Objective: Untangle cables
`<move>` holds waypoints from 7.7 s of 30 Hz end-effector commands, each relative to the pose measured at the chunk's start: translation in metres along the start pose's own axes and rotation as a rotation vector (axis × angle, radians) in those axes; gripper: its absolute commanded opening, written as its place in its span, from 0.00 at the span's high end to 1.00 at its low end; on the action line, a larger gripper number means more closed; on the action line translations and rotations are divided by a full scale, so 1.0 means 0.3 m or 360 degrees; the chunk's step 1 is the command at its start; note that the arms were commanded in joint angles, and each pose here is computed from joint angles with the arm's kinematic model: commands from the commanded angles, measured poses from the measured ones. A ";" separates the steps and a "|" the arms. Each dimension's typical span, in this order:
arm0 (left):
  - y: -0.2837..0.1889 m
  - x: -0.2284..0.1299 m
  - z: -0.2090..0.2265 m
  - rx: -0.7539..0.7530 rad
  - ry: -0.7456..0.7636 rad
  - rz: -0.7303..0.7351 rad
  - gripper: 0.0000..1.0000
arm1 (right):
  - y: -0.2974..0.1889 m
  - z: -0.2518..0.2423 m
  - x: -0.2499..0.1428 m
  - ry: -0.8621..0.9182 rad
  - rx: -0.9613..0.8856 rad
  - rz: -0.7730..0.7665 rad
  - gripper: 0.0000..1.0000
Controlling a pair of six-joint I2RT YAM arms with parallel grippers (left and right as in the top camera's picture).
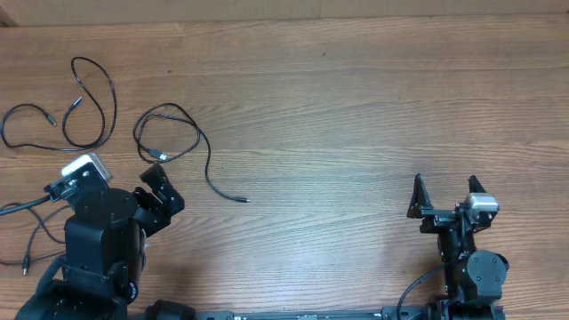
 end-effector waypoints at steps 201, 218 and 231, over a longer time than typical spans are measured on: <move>0.438 -0.460 0.021 -0.0310 0.0740 -0.0894 0.01 | 0.000 -0.003 -0.008 -0.0023 -0.0001 -0.0002 0.00; 0.438 -0.460 0.021 -0.0310 0.0741 -0.0894 0.00 | 0.000 -0.003 -0.008 -0.0023 -0.0001 -0.0002 0.00; 0.438 -0.460 0.021 -0.0310 0.0741 -0.0894 0.00 | 0.000 -0.003 -0.008 -0.0023 -0.0001 -0.0002 0.00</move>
Point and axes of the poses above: each gripper's point midway between its finger pads, its own y axis out along the fingers, its own z axis along the line the jaws close on, x = y × z, the point moved 5 cm from there along -y, back along the fingers, and after that the axes turned 15 degrees about y, right-handed, at the moved point
